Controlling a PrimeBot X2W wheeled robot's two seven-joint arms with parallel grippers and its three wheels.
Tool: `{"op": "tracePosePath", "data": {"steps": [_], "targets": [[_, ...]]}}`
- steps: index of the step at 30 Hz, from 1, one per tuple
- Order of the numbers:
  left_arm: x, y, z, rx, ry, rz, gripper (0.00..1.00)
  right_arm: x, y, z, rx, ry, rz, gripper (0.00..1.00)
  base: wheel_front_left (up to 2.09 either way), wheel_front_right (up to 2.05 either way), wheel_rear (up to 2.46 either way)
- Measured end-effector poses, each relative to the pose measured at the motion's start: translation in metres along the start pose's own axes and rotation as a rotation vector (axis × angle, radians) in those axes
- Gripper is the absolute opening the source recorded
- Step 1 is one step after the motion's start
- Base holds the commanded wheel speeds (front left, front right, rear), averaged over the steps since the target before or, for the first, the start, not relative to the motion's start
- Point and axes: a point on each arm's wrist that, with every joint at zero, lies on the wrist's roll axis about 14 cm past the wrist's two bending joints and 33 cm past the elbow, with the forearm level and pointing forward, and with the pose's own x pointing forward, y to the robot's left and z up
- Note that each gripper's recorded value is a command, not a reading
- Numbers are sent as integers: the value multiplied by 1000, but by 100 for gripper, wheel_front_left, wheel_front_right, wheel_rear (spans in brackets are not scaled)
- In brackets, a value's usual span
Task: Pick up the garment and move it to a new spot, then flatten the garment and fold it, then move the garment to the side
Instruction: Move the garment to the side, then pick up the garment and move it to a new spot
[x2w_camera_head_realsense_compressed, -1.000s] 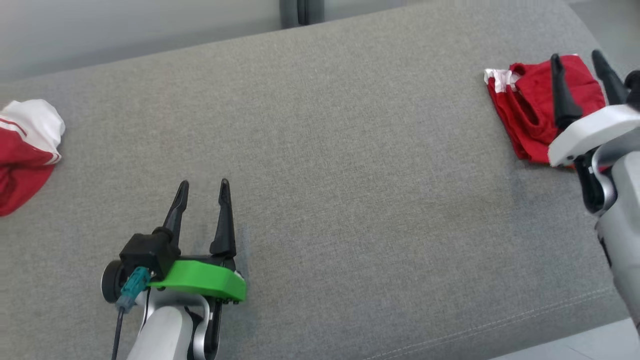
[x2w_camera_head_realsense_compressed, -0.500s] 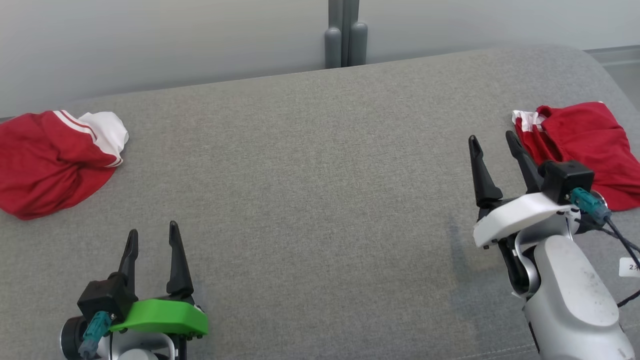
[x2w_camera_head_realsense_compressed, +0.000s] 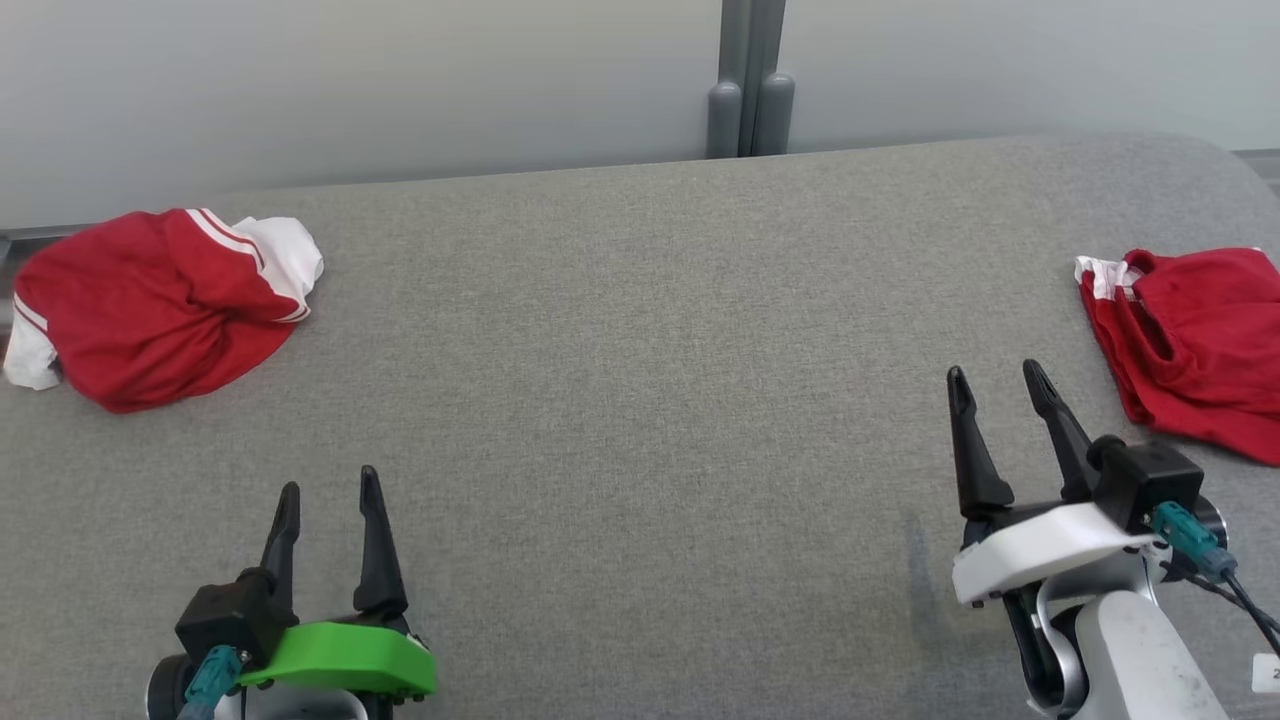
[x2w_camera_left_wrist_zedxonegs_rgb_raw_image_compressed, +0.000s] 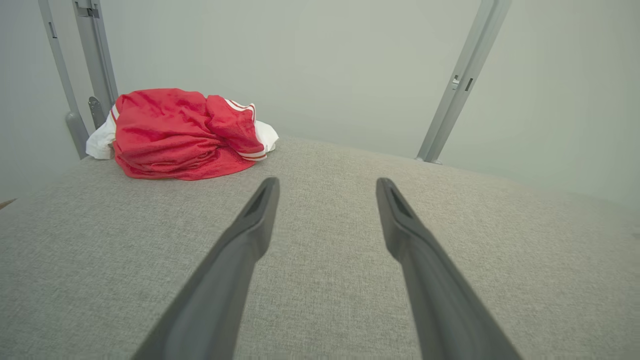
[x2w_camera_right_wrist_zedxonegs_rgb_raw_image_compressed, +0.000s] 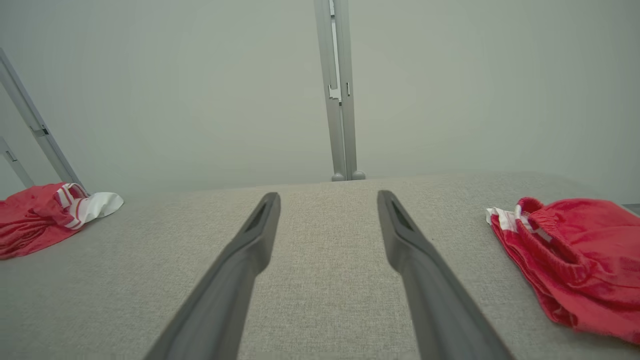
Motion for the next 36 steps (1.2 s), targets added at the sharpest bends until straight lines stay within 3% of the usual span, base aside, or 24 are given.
{"op": "tracePosePath", "data": {"steps": [10, 36], "targets": [[-9, -5, -6, -11, 19, -26, 100, -20, 10, -7, 37, 20, 18, 100, 0, 0, 0], [-12, -9, -5, -1, 17, -46, 100, -28, 10, -9, 62, 30, 9, 100, 0, 0, 0]]}}
